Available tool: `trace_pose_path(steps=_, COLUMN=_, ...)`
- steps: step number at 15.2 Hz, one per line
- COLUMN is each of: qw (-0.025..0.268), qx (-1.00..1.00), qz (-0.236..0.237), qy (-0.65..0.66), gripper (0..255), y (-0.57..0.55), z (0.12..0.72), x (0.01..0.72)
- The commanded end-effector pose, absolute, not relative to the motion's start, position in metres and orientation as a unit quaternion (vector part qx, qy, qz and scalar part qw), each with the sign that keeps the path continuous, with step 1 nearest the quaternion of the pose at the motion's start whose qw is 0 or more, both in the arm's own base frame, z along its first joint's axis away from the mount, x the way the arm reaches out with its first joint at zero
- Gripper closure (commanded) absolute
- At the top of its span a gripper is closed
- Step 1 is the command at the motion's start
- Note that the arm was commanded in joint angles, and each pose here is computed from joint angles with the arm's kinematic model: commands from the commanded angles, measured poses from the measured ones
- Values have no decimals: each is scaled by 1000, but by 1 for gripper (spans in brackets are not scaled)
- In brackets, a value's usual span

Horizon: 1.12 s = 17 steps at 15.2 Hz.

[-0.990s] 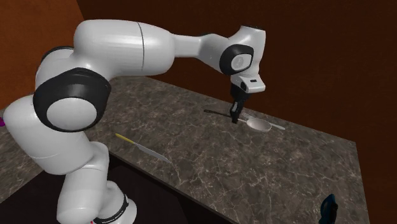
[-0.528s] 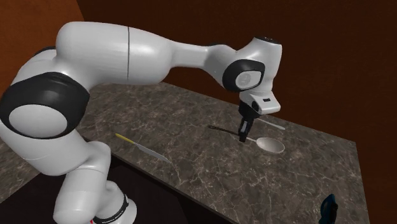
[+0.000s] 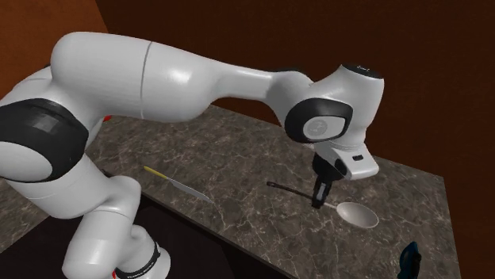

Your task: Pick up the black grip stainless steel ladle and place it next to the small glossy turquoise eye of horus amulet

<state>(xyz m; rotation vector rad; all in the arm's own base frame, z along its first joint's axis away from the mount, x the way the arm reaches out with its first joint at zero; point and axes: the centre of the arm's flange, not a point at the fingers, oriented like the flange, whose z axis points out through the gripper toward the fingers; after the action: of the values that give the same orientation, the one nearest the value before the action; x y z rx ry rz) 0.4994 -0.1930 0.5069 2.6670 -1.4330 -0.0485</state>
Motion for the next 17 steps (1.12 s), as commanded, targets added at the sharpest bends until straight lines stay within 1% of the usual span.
trace_pose_path(steps=1, qw=57, qx=880, qz=-16, qy=-472, gripper=255, y=-218, z=505, x=490)
trace_pose_path(steps=4, qw=57, qx=880, qz=-16, qy=-472, gripper=255, y=-254, z=505, x=478)
trace_pose_path(steps=17, qw=57, qx=880, qz=-16, qy=-472, gripper=255, y=-254, z=437, x=478)
